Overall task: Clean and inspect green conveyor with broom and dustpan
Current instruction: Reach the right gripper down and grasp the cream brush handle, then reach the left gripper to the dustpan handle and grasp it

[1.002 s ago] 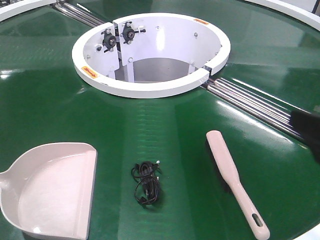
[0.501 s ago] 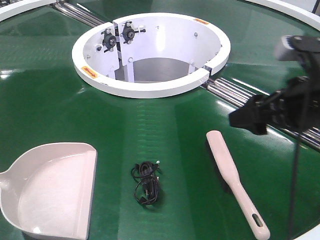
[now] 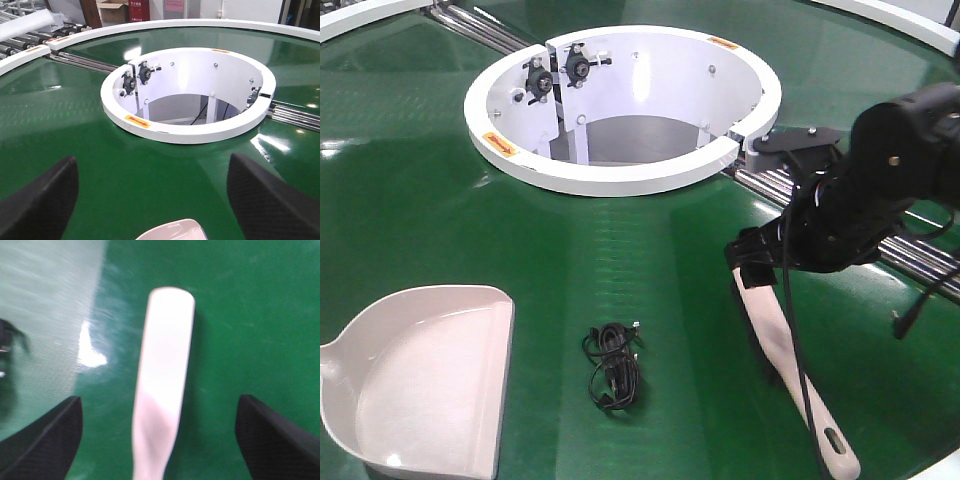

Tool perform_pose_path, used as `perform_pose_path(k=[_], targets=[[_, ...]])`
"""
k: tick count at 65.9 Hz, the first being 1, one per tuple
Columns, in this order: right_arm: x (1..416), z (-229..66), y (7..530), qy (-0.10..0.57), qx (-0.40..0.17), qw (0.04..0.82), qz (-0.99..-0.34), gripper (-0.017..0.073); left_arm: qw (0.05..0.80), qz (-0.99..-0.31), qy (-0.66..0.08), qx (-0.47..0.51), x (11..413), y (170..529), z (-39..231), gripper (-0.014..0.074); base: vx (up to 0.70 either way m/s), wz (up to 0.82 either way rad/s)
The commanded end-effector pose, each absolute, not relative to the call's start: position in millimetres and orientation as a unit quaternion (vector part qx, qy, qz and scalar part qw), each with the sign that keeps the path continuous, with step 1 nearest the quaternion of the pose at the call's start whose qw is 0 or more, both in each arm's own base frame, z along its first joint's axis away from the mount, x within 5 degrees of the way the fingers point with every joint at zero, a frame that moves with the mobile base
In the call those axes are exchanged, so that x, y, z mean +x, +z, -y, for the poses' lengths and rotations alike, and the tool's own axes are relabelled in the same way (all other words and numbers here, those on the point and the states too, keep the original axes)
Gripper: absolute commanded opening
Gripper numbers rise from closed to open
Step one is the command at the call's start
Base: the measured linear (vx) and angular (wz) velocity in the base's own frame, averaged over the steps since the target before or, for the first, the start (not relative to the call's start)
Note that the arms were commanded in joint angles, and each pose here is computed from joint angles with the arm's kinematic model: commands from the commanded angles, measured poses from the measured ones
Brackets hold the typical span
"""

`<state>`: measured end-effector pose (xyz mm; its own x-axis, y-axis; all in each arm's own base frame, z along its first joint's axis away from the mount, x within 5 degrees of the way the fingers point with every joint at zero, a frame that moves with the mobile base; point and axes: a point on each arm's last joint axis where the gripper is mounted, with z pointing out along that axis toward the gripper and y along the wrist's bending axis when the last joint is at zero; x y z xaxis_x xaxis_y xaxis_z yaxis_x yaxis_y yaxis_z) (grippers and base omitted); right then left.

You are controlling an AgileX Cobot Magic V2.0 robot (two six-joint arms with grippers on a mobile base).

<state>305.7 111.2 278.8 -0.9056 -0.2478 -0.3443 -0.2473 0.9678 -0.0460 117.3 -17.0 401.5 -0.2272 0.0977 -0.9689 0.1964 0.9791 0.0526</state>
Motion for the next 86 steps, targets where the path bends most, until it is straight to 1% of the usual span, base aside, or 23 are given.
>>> perform_pose_path(k=[1,12,26,33,40,47,53,60,61,65,66,76,86], targets=[[313.3,-110.0,286.9,-0.006,-0.13,0.195,-0.972,0.0558,0.65,-0.755,-0.042,0.083,118.2,416.7,16.3,0.056,0.0,0.0],[323.9,-116.5,259.1,-0.003,-0.128,0.152,-0.98,0.0535,0.649,-0.755,-0.039,0.084,118.3,416.6,16.0,0.056,0.0,0.0],[333.1,-120.9,232.0,-0.006,-0.13,0.116,-0.985,0.0516,0.642,-0.76,-0.04,0.087,117.9,415.0,16.4,0.056,0.0,0.0],[336.4,-122.3,224.6,-0.007,-0.132,0.113,-0.985,0.0509,0.634,-0.767,-0.042,0.09,117.5,413.0,16.9,0.056,0.0,0.0],[338.9,-123.3,223.2,-0.004,-0.133,0.122,-0.984,0.0484,0.626,-0.773,-0.043,0.092,117.0,411.3,17.3,0.056,0.0,0.0],[340.8,-123.6,223.7,-0.004,-0.135,0.132,-0.982,0.0409,0.621,-0.777,-0.045,0.094,116.7,410.1,17.6,0.056,0.0,0.0],[342.7,-122.8,224.2,-0.011,-0.14,0.143,-0.98,0.0299,0.62,-0.778,-0.045,0.094,116.6,409.8,17.7,0.056,0.0,0.0],[345.8,-121.6,225.2,-0.021,-0.149,0.159,-0.976,0.0132,0.62,-0.778,-0.045,0.094,116.6,409.8,17.7,0.056,0.0,0.0],[346.0,-121.6,225.2,-0.022,-0.149,0.16,-0.975,0.0094,0.62,-0.778,-0.045,0.094,116.6,409.8,17.7,0.056,0.0,0.0],[347.3,-118.7,225.3,-0.021,-0.144,0.161,-0.976,-0.0006,0.62,-0.778,-0.045,0.094,116.6,409.8,17.7,0.056,0.0,0.0],[347.2,-118.8,225.2,-0.018,-0.141,0.16,-0.977,-0.0017,0.62,-0.778,-0.045,0.094,116.6,409.8,17.7,0.056,0.0,0.0],[346.3,-109.7,227.6,0.012,-0.111,0.13,-0.985,-0.0011,0.618,-0.779,-0.045,0.095,116.2,409.4,17.9,0.056,0.0,0.0],[341.8,-104.1,246.5,0.042,-0.113,0.101,-0.988,-0.001,0.618,-0.779,-0.045,0.095,116.2,409.4,17.9,0.056,0.0,0.0]])
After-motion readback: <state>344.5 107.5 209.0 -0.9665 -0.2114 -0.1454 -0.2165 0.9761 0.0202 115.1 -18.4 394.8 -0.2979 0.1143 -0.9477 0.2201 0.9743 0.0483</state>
